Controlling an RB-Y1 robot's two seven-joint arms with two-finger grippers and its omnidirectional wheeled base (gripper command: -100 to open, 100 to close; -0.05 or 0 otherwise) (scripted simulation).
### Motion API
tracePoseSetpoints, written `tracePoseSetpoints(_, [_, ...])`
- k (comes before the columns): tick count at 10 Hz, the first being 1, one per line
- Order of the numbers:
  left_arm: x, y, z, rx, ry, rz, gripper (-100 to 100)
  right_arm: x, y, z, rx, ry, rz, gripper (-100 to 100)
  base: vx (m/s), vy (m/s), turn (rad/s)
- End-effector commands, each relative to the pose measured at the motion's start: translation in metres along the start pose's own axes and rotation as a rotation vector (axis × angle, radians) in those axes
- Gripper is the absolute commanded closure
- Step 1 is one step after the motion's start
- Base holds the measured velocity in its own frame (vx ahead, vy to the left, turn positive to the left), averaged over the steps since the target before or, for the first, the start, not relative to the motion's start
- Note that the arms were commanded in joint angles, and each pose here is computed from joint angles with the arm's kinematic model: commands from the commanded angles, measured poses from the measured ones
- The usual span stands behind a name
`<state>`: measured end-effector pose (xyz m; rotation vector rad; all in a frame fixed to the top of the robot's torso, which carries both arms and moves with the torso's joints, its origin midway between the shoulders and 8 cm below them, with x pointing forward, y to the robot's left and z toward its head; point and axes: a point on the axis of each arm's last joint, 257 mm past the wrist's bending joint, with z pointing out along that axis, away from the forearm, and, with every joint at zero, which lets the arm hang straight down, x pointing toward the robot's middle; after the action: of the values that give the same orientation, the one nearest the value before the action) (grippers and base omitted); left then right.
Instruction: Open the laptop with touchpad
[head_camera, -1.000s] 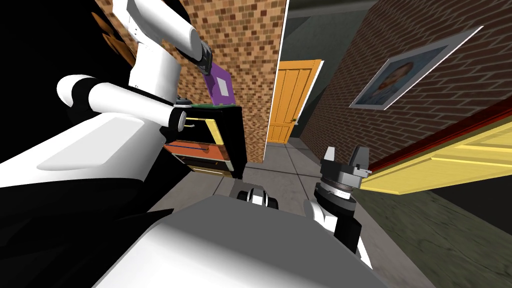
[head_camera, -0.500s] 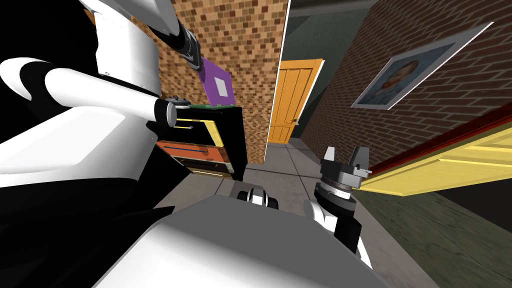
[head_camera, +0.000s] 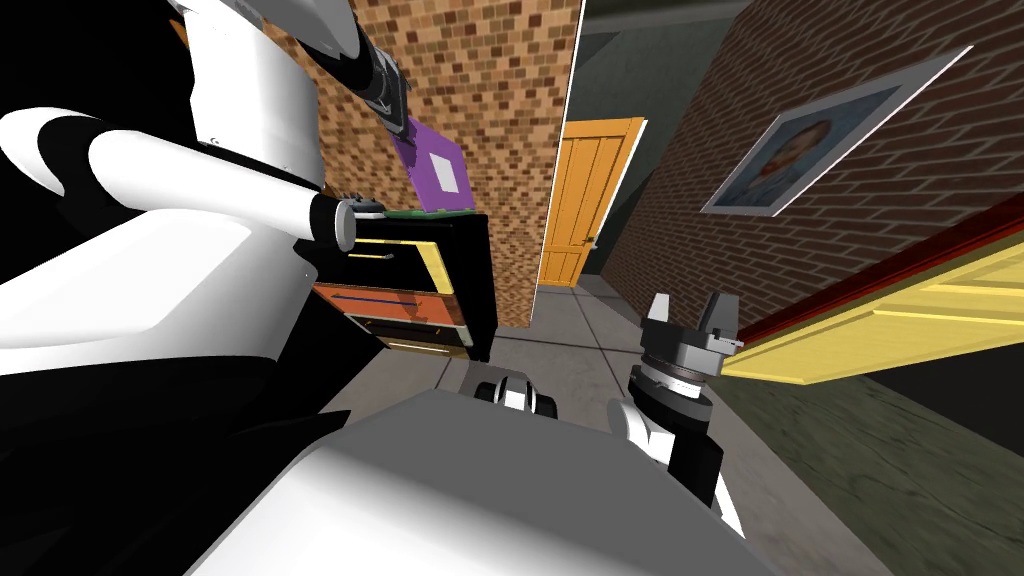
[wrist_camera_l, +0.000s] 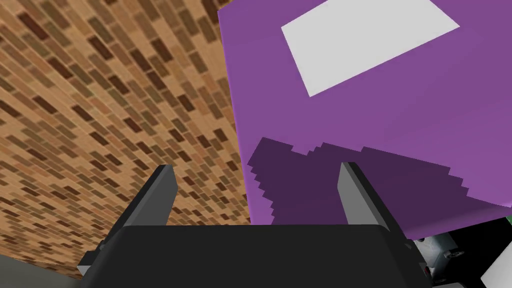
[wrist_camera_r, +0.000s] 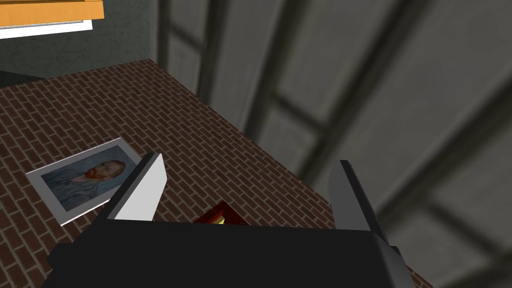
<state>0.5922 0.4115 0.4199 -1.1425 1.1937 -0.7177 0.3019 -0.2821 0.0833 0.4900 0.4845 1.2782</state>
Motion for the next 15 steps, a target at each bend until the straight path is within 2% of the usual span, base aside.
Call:
tracePoseSetpoints(1, [0.019,-0.011,-0.003,0.028,0.026,0.066,-100,0.0,0.0,0.0,0.0,0.0,0.0,0,-0.052,0.151,-0.034])
tracePoseSetpoints(4, [0.046,-0.027,-0.009,0.071,0.06,0.143,-100,0.0,0.0,0.0,0.0,0.0,0.0,0,-0.074,0.167,-0.038])
tracePoseSetpoints(5, [0.041,-0.022,-0.008,0.062,0.055,0.126,-100,0.0,0.0,0.0,0.0,0.0,0.0,0,-0.014,0.066,-0.028])
tracePoseSetpoints(9, [0.085,-0.04,-0.029,0.117,0.182,0.125,-100,0.0,0.0,0.0,0.0,0.0,0.0,0,0.123,-0.04,0.325])
tracePoseSetpoints(10, [0.085,-0.04,-0.029,0.117,0.182,0.125,-100,0.0,0.0,0.0,0.0,0.0,0.0,0,0.11,-0.066,0.099])
tracePoseSetpoints(15, [0.133,-0.057,-0.061,0.182,0.336,0.128,-100,0.0,0.0,0.0,0.0,0.0,0.0,0,0.147,-0.063,0.316])
